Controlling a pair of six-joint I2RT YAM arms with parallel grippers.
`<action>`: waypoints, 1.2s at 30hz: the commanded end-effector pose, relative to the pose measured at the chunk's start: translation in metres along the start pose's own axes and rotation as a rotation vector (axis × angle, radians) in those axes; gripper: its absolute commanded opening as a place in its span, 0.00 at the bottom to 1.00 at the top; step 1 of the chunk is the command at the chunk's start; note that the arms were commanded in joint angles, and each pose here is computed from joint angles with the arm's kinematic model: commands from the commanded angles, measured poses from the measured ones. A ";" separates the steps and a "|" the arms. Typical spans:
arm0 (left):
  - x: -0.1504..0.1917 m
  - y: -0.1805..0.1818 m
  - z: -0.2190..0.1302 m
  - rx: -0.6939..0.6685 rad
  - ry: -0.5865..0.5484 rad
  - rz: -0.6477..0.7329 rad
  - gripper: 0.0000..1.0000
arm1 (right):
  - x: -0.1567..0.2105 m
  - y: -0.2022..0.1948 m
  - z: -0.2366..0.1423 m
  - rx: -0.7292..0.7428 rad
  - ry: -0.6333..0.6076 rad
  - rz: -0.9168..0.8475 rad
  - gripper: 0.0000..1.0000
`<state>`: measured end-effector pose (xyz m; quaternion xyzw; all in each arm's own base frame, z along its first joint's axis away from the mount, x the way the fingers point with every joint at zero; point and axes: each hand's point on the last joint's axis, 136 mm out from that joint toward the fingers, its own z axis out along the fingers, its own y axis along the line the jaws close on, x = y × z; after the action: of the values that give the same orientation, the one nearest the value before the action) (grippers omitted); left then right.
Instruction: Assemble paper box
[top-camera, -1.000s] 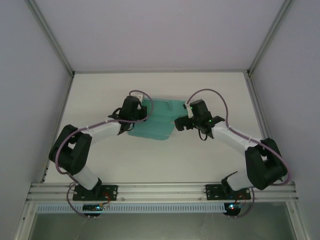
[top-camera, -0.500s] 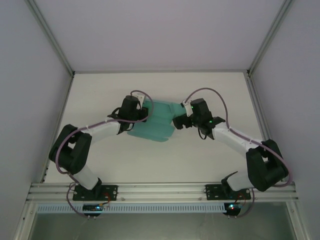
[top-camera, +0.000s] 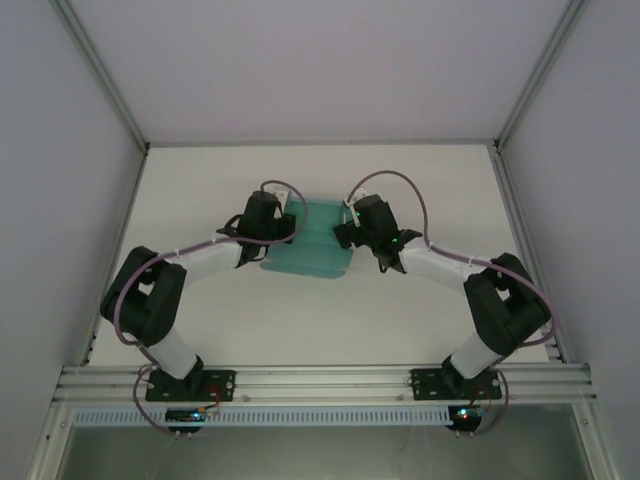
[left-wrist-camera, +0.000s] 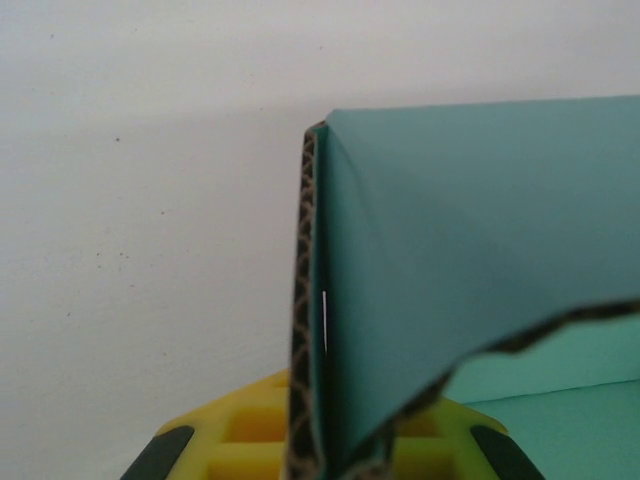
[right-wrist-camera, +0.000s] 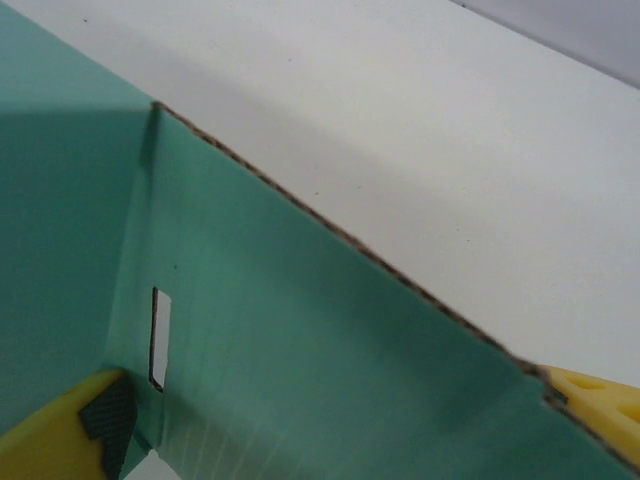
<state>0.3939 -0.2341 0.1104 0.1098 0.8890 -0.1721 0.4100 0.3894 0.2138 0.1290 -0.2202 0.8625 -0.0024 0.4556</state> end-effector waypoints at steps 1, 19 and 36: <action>-0.006 -0.009 0.000 0.016 0.004 -0.015 0.00 | -0.024 -0.014 -0.008 0.086 -0.064 0.042 0.99; -0.005 0.001 0.000 0.001 -0.004 -0.009 0.00 | 0.029 -0.071 -0.096 -0.178 -0.038 0.328 0.99; -0.006 -0.002 0.003 0.015 -0.001 -0.012 0.00 | 0.008 0.018 -0.070 -0.653 0.103 0.123 0.58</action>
<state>0.3952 -0.2308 0.1089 0.1018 0.8918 -0.1721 0.4059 0.3377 0.1959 0.1591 -0.2554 0.8640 0.2700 0.3398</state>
